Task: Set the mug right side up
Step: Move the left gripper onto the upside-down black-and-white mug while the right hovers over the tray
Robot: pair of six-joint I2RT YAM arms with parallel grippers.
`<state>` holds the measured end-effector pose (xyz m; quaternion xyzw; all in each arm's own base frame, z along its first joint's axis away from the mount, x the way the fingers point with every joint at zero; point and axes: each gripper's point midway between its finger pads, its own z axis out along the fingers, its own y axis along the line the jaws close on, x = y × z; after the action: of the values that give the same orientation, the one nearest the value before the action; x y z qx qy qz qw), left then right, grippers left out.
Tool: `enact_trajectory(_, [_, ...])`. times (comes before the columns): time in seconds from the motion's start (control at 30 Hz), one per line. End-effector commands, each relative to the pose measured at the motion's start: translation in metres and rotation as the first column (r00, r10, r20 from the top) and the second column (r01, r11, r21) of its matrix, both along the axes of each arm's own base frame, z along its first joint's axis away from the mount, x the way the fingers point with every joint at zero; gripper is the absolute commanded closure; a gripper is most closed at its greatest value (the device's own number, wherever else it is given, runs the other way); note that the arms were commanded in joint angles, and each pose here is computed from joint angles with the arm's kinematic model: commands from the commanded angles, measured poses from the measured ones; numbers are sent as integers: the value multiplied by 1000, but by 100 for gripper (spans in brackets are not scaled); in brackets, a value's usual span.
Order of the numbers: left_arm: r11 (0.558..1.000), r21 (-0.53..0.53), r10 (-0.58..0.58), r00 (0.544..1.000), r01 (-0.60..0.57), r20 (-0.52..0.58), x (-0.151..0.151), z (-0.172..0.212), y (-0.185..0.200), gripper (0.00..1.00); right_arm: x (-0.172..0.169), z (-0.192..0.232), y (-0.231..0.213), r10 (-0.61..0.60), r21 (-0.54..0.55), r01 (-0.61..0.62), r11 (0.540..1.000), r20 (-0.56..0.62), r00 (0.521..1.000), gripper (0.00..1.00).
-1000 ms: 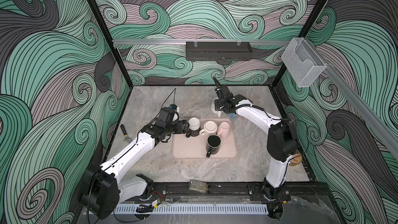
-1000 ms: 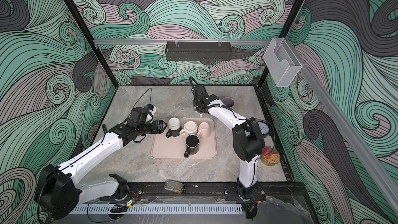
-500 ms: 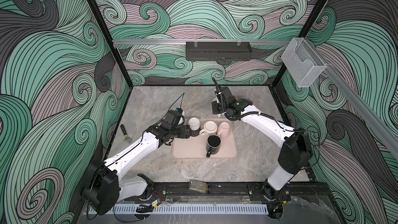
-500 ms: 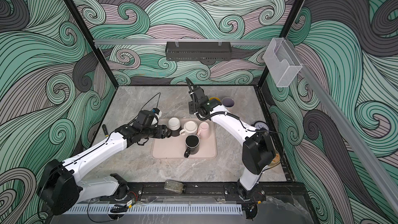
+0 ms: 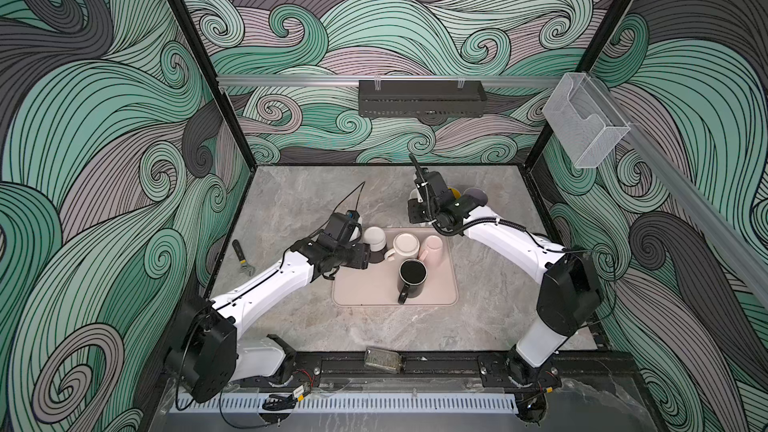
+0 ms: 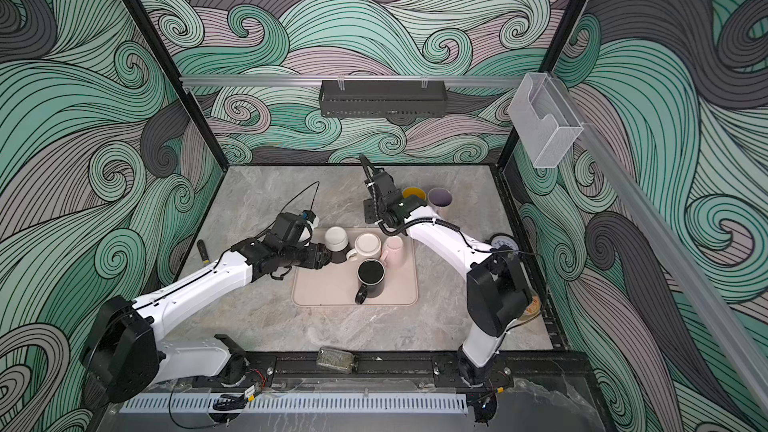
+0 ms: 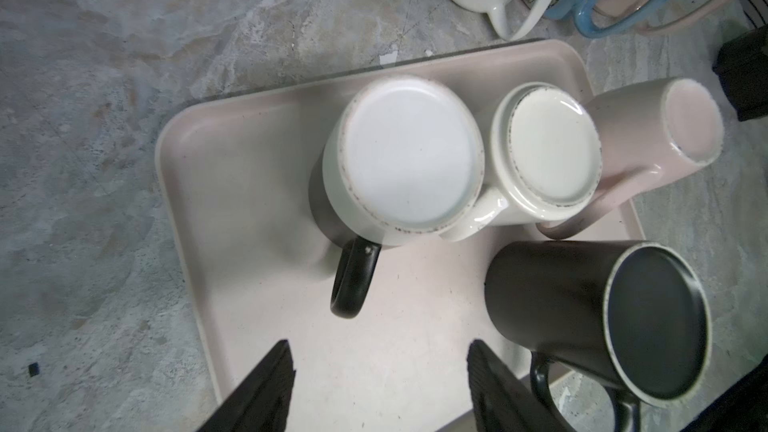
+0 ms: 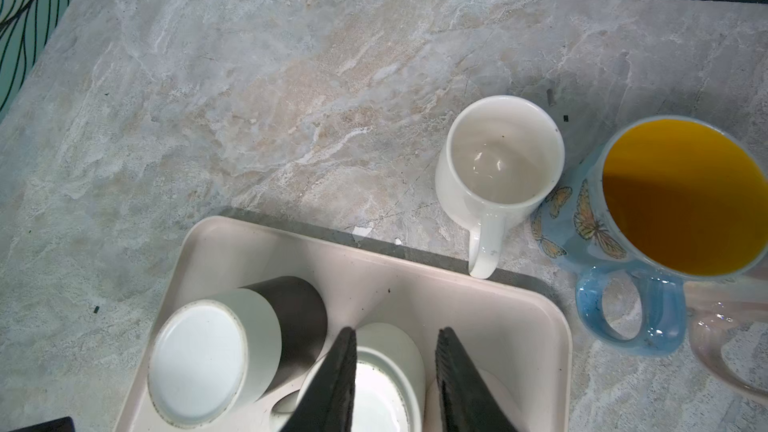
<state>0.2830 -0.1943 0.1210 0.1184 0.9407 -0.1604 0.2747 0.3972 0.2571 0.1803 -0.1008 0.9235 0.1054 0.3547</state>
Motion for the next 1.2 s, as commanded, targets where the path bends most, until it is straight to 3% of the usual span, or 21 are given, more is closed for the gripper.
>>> enact_trajectory(0.0, [1000, 0, -29, 1000, 29, 12, 4, 3, -8, 34, -1, 1, -1, -9, 18, 9, 1000, 5, 1000, 65])
enact_trajectory(0.47, [996, 89, 6, 1000, -4, -23, 21, -29, -6, 41, -1, -1, -5, -20, 5, 20, 1000, 7, 1000, 65])
enact_trajectory(1.17, [985, 172, -23, 999, 31, -47, 39, -38, -13, 50, -4, -4, -4, -5, 4, 5, 1000, -5, 1000, 67])
